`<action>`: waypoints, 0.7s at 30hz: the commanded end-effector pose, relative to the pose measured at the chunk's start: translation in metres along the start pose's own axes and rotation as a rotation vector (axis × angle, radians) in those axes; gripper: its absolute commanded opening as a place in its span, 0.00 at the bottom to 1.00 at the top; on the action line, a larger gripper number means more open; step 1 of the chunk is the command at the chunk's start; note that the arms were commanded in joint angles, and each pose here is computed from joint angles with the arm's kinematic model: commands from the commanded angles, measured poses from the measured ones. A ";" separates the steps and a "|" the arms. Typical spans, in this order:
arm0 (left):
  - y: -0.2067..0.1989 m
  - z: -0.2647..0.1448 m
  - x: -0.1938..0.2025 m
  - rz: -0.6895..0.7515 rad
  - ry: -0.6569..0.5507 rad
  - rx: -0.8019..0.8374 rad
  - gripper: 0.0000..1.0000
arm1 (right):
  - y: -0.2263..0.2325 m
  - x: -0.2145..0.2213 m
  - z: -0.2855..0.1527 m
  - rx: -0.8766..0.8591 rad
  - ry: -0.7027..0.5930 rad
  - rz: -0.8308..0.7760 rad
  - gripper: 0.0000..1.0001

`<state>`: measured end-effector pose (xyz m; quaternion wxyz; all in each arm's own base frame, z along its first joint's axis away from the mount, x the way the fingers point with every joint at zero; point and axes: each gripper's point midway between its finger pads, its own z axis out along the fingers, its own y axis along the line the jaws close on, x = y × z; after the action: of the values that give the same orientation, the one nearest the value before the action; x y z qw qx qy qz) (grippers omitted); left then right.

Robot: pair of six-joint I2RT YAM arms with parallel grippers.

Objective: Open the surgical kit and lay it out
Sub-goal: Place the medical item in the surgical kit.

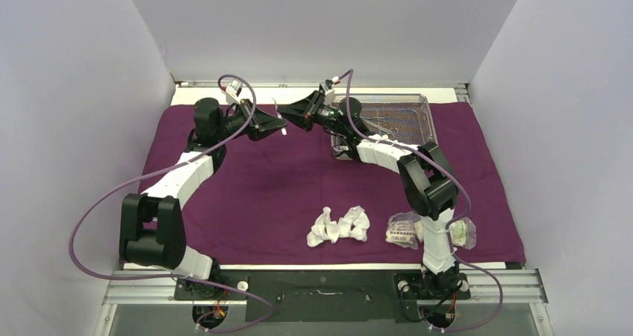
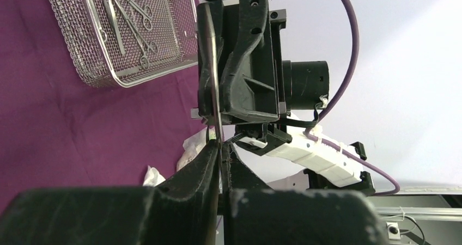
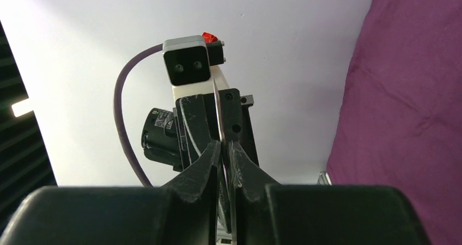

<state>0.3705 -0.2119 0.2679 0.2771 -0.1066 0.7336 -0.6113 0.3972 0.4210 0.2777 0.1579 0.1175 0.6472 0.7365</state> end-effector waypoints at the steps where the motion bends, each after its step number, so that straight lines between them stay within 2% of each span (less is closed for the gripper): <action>1: -0.024 -0.002 -0.006 0.107 -0.010 0.049 0.00 | 0.024 0.006 0.001 -0.068 0.023 -0.057 0.08; 3: -0.009 -0.005 -0.004 0.118 -0.012 -0.038 0.00 | 0.023 0.002 -0.002 -0.043 0.009 -0.077 0.22; 6: 0.027 -0.017 0.005 0.146 -0.005 -0.258 0.00 | 0.025 -0.010 -0.010 0.009 -0.037 -0.141 0.52; 8: 0.051 -0.031 0.015 0.188 0.011 -0.414 0.00 | 0.023 -0.017 -0.017 0.071 -0.070 -0.194 0.65; 11: 0.081 -0.053 0.033 0.281 0.051 -0.649 0.00 | 0.011 -0.024 -0.032 0.218 -0.108 -0.266 0.71; 14: 0.101 -0.069 0.063 0.326 0.134 -0.817 0.00 | -0.006 -0.029 -0.056 0.427 -0.149 -0.355 0.73; 21: 0.139 -0.096 0.119 0.347 0.245 -1.034 0.00 | -0.035 -0.032 -0.162 0.919 -0.316 -0.423 0.72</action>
<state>0.2778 -0.1866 0.1360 0.2177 -0.0460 0.9481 -0.2270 0.3957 0.3328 0.2471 0.3030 0.1293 0.8192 0.4695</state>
